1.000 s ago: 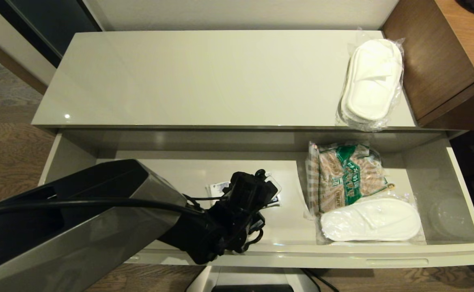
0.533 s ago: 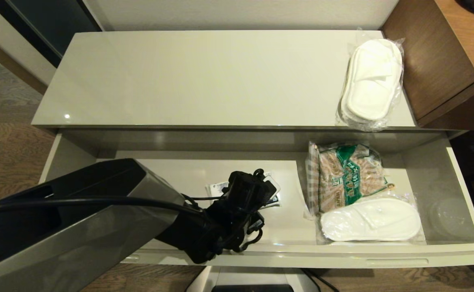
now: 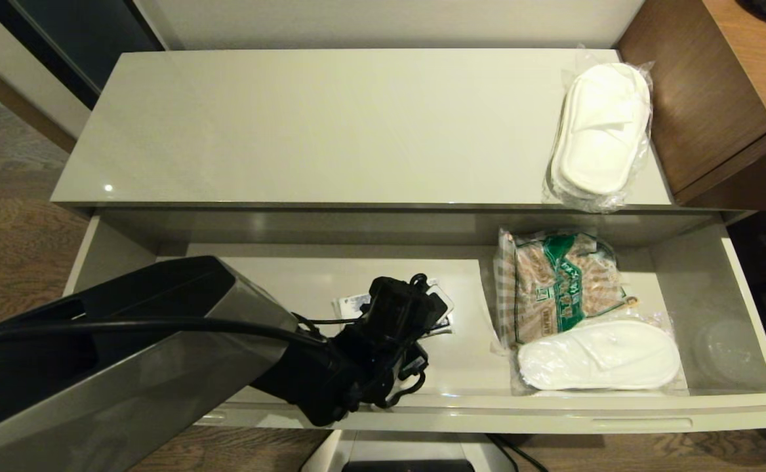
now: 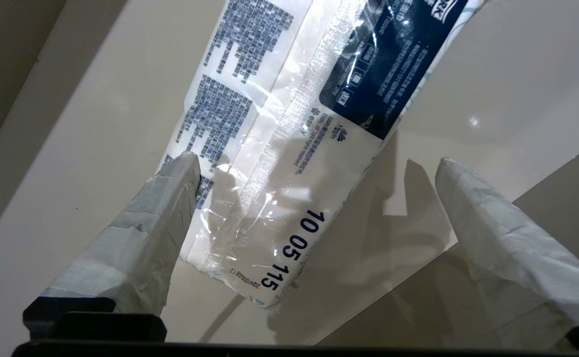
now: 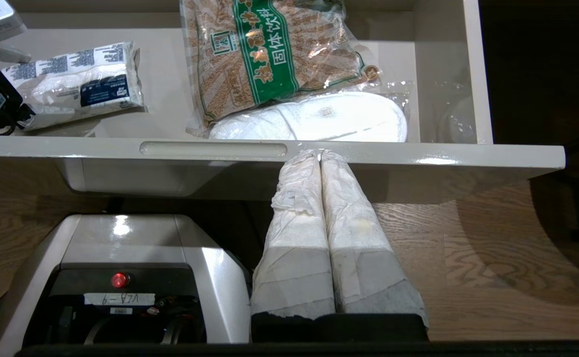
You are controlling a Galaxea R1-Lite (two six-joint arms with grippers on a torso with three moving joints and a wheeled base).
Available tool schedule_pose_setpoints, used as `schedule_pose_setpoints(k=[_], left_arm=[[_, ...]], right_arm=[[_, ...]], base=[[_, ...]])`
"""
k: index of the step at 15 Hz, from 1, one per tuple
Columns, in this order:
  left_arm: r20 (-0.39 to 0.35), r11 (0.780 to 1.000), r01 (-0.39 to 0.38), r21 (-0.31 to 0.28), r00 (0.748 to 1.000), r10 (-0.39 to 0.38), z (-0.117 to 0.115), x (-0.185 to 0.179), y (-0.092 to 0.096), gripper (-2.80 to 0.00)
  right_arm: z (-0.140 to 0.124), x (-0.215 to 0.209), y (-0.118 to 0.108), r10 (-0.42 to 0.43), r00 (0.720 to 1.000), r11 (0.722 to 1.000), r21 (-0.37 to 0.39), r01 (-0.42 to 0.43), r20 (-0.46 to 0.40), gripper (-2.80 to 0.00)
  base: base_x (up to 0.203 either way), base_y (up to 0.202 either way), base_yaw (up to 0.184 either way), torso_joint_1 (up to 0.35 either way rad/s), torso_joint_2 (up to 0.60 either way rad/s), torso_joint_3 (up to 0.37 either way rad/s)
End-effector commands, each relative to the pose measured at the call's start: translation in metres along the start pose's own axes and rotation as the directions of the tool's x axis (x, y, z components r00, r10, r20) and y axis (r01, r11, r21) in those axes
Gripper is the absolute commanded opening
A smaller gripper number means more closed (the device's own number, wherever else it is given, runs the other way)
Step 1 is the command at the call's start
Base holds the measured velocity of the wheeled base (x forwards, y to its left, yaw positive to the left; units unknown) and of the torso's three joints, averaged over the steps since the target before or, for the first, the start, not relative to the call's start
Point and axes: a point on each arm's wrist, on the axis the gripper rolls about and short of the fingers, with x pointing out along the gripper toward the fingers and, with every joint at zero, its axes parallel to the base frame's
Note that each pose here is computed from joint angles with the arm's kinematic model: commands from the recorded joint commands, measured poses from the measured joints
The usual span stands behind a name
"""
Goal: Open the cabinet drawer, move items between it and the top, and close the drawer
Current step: Take out the tissue from the drawer
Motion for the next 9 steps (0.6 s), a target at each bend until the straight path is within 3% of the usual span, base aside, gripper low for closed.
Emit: schedule_pose_setpoints(k=[1,9], left_arm=[[0.002,1.000,-0.003,0.001,1.000,0.003,0.000,0.000,0.000,0.00],[-0.021,1.000,-0.015,-0.006,1.000,0.015,-0.007,0.013,0.003,0.00]], right_arm=[[0.000,-0.001,0.000,0.001,1.000,1.000,-0.001,-0.001,0.016,-2.80],[0.000,-0.001,0.000,0.001,1.000,1.000,-0.001,-0.001,0.016,-2.80]], base=[[0.000,0.000,0.000,0.000,0.00,0.000],[0.000,0.000,0.000,0.000,0.00,0.000]])
